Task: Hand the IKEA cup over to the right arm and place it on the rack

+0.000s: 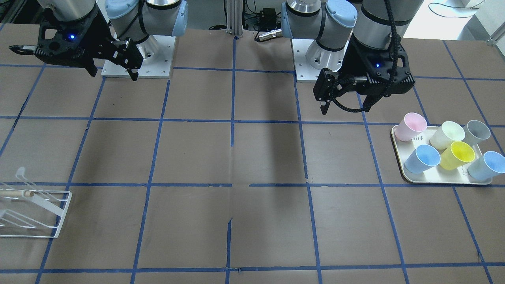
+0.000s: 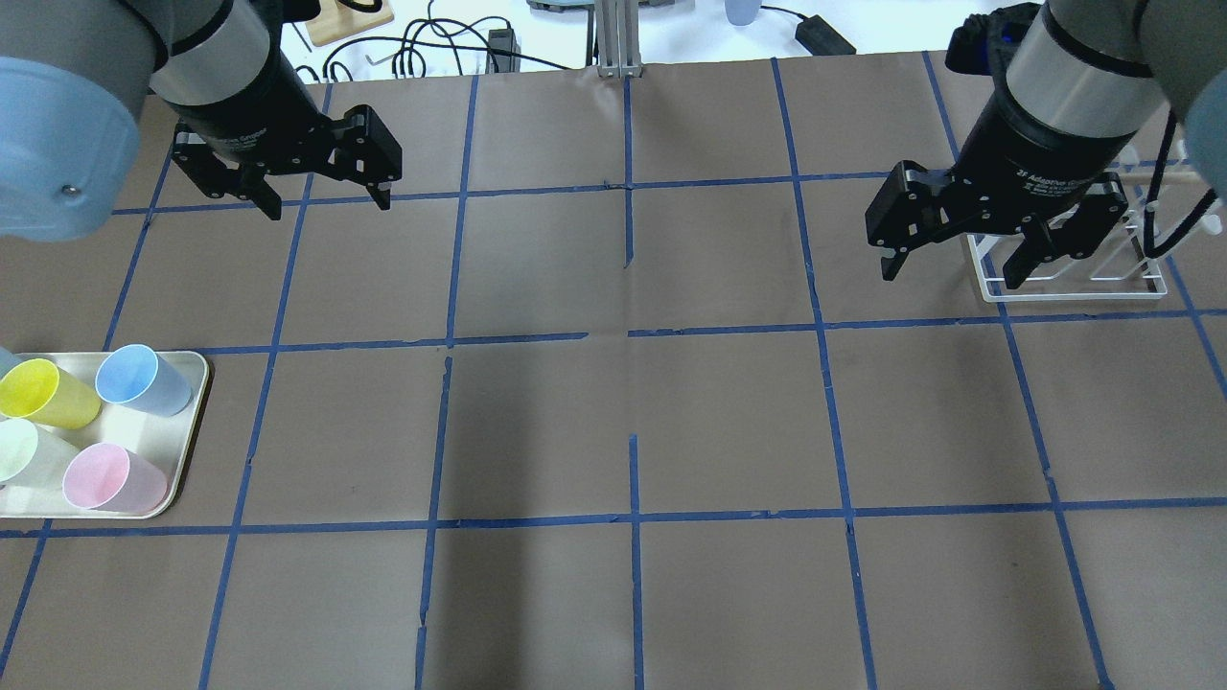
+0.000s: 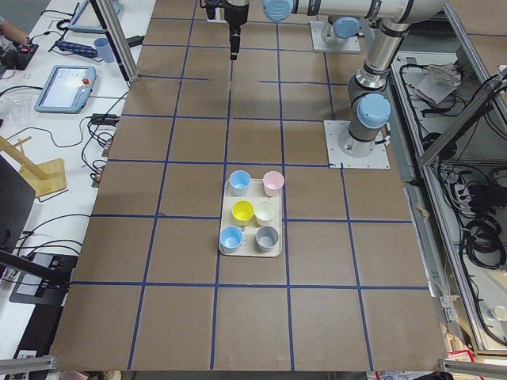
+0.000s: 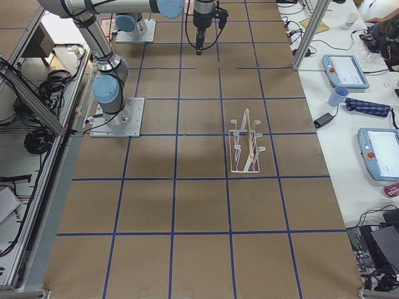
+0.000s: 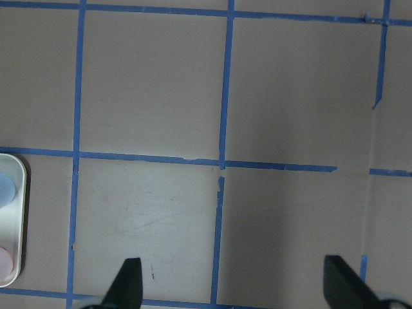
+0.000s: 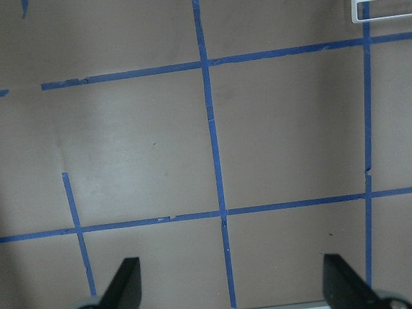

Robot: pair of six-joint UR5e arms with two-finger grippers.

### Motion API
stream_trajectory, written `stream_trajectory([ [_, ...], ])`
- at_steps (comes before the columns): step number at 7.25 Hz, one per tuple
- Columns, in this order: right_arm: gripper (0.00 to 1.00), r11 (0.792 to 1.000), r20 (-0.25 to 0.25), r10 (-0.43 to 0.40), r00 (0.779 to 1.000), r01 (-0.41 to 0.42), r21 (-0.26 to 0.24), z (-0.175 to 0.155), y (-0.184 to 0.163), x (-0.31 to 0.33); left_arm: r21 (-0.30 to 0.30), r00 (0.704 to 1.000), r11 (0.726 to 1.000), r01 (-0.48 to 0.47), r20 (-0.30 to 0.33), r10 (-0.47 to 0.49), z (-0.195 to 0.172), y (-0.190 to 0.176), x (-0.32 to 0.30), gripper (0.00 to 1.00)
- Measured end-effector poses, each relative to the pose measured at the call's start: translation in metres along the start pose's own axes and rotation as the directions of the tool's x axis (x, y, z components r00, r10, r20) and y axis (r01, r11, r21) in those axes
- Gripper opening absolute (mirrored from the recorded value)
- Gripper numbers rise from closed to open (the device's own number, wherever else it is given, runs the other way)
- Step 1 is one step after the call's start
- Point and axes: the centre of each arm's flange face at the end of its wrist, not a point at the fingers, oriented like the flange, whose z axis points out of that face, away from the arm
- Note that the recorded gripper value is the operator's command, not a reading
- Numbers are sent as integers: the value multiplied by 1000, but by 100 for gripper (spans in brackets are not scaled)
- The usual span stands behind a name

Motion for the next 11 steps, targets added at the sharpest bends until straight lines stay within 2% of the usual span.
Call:
stream_trajectory([
  [5,100,1000,0,17,1000,-17,-11,7,-1,2,2,1000,1000,14,11,-14,5,-7,-15,100],
  [7,100,1000,-7,17,1000,-17,-18,9,-2,2,-31,999,998,46,28,-45,23,-31,-81,100],
  [8,100,1000,-7,17,1000,-17,-19,9,-2,2,-56,999,998,32,30,-31,37,-43,-126,100],
  [9,100,1000,-5,17,1000,-17,-18,9,-3,2,-87,1000,996,5,29,-3,53,-51,-165,100],
  [10,100,1000,-4,17,1000,-17,-17,9,-3,2,-119,997,991,-68,16,70,71,-57,-200,100],
  [11,100,1000,-3,17,1000,-17,-17,9,-3,2,-139,981,971,-194,-9,195,87,-61,-234,100],
])
